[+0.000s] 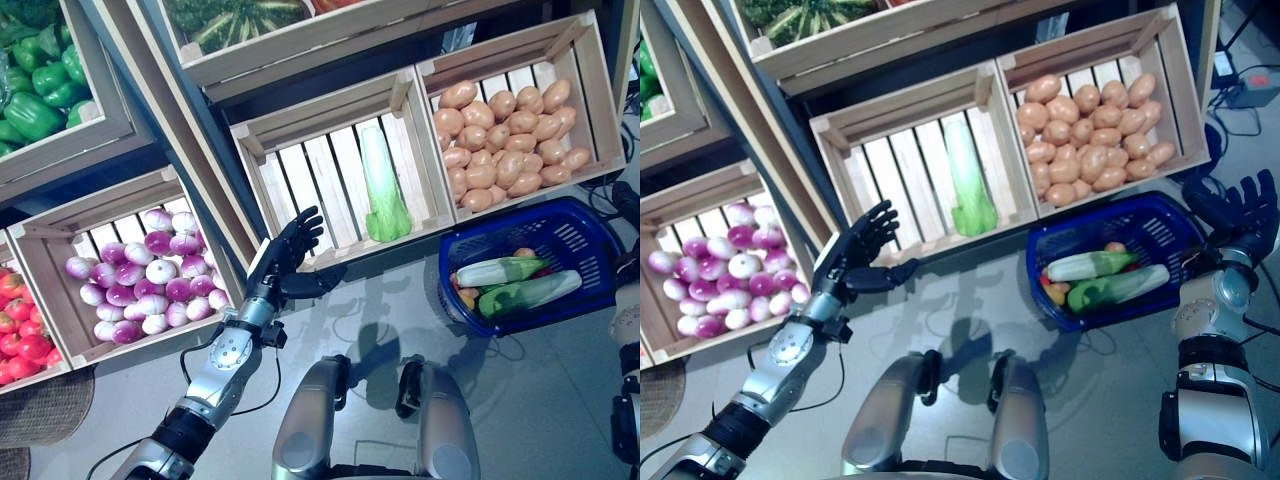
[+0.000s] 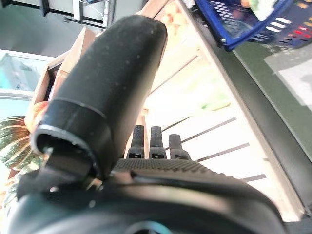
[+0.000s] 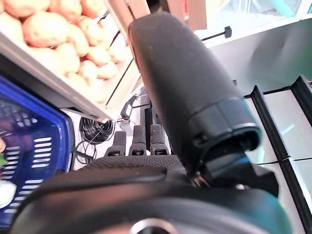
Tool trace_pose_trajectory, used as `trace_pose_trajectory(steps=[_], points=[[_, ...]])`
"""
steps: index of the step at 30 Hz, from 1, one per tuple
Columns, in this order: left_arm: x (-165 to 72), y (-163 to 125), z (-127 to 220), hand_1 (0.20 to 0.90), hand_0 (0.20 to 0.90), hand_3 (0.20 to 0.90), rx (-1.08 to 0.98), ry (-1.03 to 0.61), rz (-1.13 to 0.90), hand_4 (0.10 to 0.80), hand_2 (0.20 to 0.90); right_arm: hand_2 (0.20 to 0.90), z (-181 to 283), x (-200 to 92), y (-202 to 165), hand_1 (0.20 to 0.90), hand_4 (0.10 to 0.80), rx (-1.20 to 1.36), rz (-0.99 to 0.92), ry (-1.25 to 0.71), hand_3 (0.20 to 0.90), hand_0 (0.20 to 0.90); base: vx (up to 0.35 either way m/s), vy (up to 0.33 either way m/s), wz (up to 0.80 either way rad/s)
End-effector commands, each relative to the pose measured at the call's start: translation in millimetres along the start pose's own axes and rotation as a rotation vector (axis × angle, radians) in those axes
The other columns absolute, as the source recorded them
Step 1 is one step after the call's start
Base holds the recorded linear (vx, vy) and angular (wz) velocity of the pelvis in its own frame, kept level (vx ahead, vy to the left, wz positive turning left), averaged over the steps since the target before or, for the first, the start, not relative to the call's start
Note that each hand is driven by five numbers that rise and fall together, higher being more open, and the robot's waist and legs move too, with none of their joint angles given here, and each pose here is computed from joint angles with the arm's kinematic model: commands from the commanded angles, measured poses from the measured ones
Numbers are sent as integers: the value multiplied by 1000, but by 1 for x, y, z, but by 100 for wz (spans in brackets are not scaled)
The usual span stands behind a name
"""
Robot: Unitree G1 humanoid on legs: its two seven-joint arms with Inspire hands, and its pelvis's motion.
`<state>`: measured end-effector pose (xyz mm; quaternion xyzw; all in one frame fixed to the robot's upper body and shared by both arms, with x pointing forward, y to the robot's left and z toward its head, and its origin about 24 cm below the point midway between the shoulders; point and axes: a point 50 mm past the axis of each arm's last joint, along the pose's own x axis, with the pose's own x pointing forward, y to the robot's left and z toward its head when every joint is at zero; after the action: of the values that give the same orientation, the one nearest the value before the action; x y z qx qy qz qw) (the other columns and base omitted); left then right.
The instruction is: Put vegetables into the basket
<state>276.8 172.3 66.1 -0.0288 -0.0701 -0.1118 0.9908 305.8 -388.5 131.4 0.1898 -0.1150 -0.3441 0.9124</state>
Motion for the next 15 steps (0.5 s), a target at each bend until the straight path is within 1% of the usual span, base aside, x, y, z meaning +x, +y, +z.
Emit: trace_pose_trajectory(steps=[1, 4, 5, 6, 7, 8, 12, 14, 15], points=[[-3, 4, 24, 900, 900, 900, -10, -162, 18, 800, 900, 900, 5, -4, 13, 900, 800, 87, 123, -72, 900, 900, 79, 14, -6], [-4, 6, 21, 900, 900, 900, -4, -150, 32, 800, 900, 900, -4, -9, 15, 900, 800, 105, 138, -53, 900, 900, 73, 7, -6], [-4, 9, 15, 900, 900, 900, 16, -108, 67, 800, 900, 900, -32, -26, 22, 900, 800, 170, 137, 3, 900, 900, 141, 8, -9], [-5, 10, 12, 900, 900, 900, 19, -96, 77, 800, 900, 900, -42, -33, 23, 900, 800, 186, 131, 30, 900, 900, 206, 25, -11], [-7, 11, 6, 900, 900, 900, 31, -64, 105, 800, 900, 900, -65, -49, 23, 900, 800, 215, 116, 89, 900, 900, 101, 23, -8], [-9, 11, 4, 900, 900, 900, 36, -54, 113, 800, 900, 900, -69, -53, 23, 900, 800, 217, 111, 104, 900, 900, 119, 40, -10], [-23, 10, -25, 900, 900, 900, 26, 90, 213, 800, 900, 900, -129, -121, 19, 900, 800, 240, 82, 270, 900, 900, 91, 55, -18], [-32, 10, -41, 900, 900, 900, 18, 171, 259, 800, 900, 900, -143, -145, 21, 900, 800, 244, 66, 312, 900, 900, 43, 71, -14], [-34, 11, -43, 900, 900, 900, 15, 185, 268, 800, 900, 900, -146, -150, 22, 900, 800, 243, 66, 319, 900, 900, 25, 68, -14]])
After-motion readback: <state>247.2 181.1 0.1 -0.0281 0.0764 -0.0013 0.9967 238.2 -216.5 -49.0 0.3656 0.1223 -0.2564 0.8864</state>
